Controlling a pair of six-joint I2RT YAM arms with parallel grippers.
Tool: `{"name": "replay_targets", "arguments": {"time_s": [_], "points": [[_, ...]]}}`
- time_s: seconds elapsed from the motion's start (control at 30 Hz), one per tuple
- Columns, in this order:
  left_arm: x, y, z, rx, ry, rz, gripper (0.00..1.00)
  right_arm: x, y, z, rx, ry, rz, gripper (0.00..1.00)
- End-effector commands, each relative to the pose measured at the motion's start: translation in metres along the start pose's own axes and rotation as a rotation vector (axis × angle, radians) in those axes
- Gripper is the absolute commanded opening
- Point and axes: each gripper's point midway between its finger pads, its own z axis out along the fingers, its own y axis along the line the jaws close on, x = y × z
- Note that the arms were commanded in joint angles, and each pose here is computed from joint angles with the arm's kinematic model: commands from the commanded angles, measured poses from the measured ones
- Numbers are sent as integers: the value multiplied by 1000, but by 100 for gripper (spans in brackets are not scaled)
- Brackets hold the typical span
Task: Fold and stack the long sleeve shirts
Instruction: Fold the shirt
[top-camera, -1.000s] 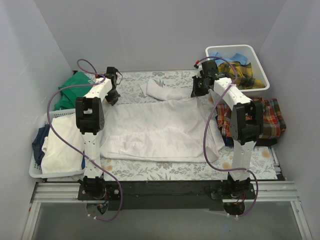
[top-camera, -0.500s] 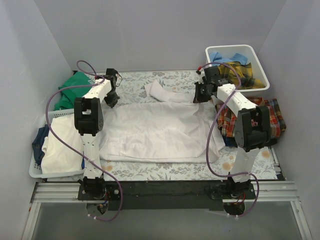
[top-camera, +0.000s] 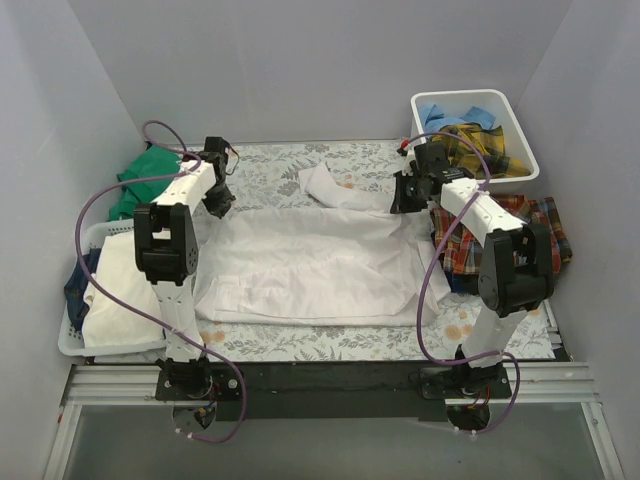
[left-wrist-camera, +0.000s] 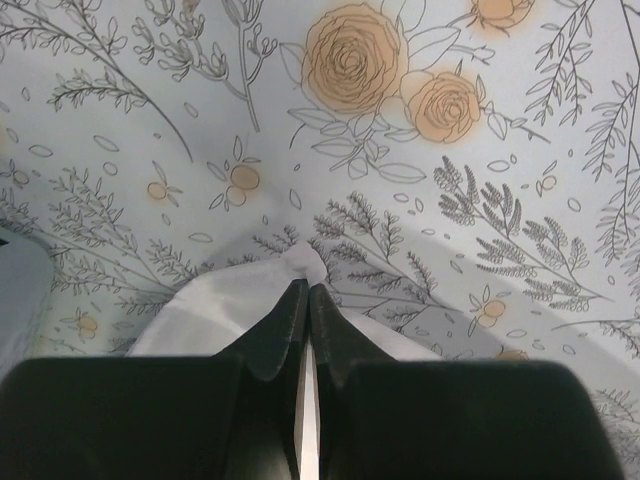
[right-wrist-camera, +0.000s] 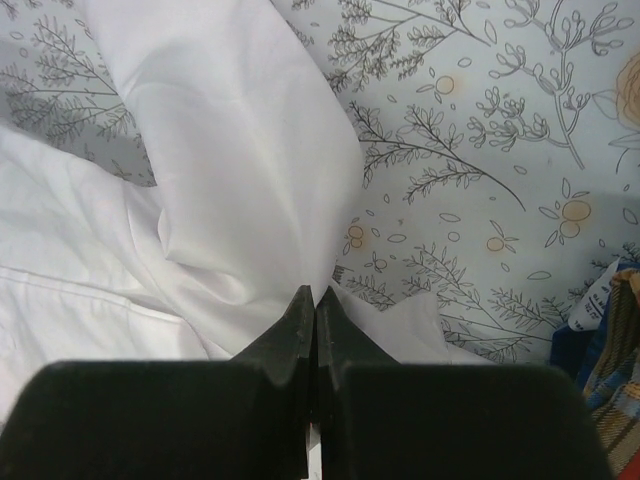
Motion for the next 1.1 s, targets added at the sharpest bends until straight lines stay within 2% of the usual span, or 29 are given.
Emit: {"name": "replay_targets", "arguments": {"time_s": [0.0, 0.27, 0.4, 0.7, 0.83, 1.03, 1.07], "points": [[-10, 9, -35, 44, -58, -11, 0, 1, -1, -10, -6, -34, -13, 1], [11, 22, -43, 51, -36, -12, 0, 12, 0, -14, -16, -26, -14, 1], [8, 23, -51, 63, -54, -25, 0, 19, -1, -15, -14, -19, -9, 1], [-37, 3, -89, 169, -184, -83, 0, 23, 0, -14, -21, -21, -2, 1], [-42, 4, -93, 159, -193, -83, 0, 12, 3, -17, -27, -43, -2, 1], [-24, 21, -93, 123, -180, -63, 0, 5, 10, -24, -56, -63, -11, 1], [-10, 27, -84, 103, -151, -52, 0, 6, 11, -25, -59, -63, -13, 1]]}}
